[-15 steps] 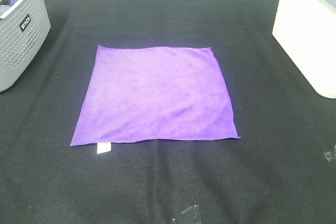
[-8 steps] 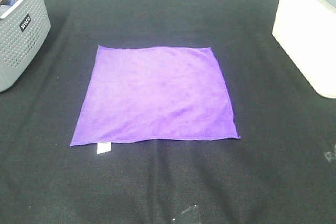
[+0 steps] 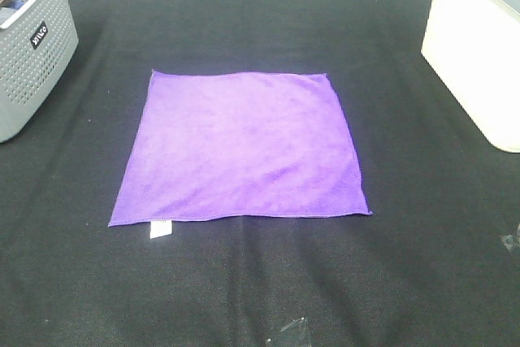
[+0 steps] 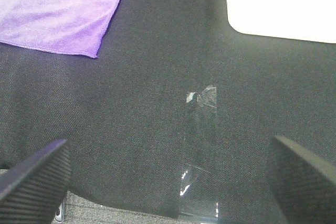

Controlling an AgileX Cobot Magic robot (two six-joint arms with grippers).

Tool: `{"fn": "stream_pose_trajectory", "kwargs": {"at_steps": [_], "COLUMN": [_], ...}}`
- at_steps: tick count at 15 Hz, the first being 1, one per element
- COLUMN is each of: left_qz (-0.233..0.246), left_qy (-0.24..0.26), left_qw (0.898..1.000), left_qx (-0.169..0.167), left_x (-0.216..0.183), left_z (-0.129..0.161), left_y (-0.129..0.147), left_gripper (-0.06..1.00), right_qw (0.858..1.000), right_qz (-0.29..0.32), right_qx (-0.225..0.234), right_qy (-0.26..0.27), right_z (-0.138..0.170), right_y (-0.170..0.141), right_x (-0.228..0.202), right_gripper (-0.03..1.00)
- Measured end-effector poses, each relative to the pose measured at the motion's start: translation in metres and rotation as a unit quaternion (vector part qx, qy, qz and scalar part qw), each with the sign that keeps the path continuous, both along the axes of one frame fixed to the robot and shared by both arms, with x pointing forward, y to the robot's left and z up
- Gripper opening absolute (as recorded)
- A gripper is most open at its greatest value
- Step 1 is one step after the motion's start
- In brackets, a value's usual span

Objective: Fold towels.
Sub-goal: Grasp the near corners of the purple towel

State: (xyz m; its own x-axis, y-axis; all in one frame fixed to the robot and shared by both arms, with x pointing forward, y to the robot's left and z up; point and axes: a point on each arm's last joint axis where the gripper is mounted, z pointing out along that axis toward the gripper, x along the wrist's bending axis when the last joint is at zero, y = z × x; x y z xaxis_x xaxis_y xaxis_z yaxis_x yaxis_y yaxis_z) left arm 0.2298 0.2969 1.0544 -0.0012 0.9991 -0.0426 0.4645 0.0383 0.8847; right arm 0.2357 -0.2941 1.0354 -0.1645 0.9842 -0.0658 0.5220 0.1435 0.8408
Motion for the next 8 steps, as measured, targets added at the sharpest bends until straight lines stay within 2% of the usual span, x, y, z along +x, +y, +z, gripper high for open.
{"fn": "stream_pose_trajectory", "kwargs": {"at_steps": [2,4,5,6,8], "left_qz": [0.000,0.000,0.000,0.000,-0.002], "left_qy": [0.000,0.030,0.059,0.094,0.210], "left_qw": [1.000,1.000,0.998,0.996,0.978], "left_qx": [0.000,-0.001,-0.002,-0.003,-0.006], "left_x": [0.000,0.010,0.021,0.037,0.087], "left_z": [0.000,0.003,0.012,0.024,0.041], "left_y": [0.000,0.000,0.001,0.001,0.003], "left_gripper": [0.99,0.99,0.99,0.99,0.99], "right_qw": [1.000,1.000,0.999,0.994,0.978], "right_qz": [0.000,0.005,0.004,0.001,-0.002], "right_qx": [0.001,0.011,0.026,0.056,0.091], "right_qy": [-0.005,0.006,0.037,0.099,0.189], "right_z": [0.001,0.015,0.025,0.040,0.049], "right_y": [0.000,0.002,0.005,0.010,0.018], "right_x": [0.000,0.005,0.017,0.044,0.094], "right_gripper": [0.96,0.96,0.96,0.96,0.96]}}
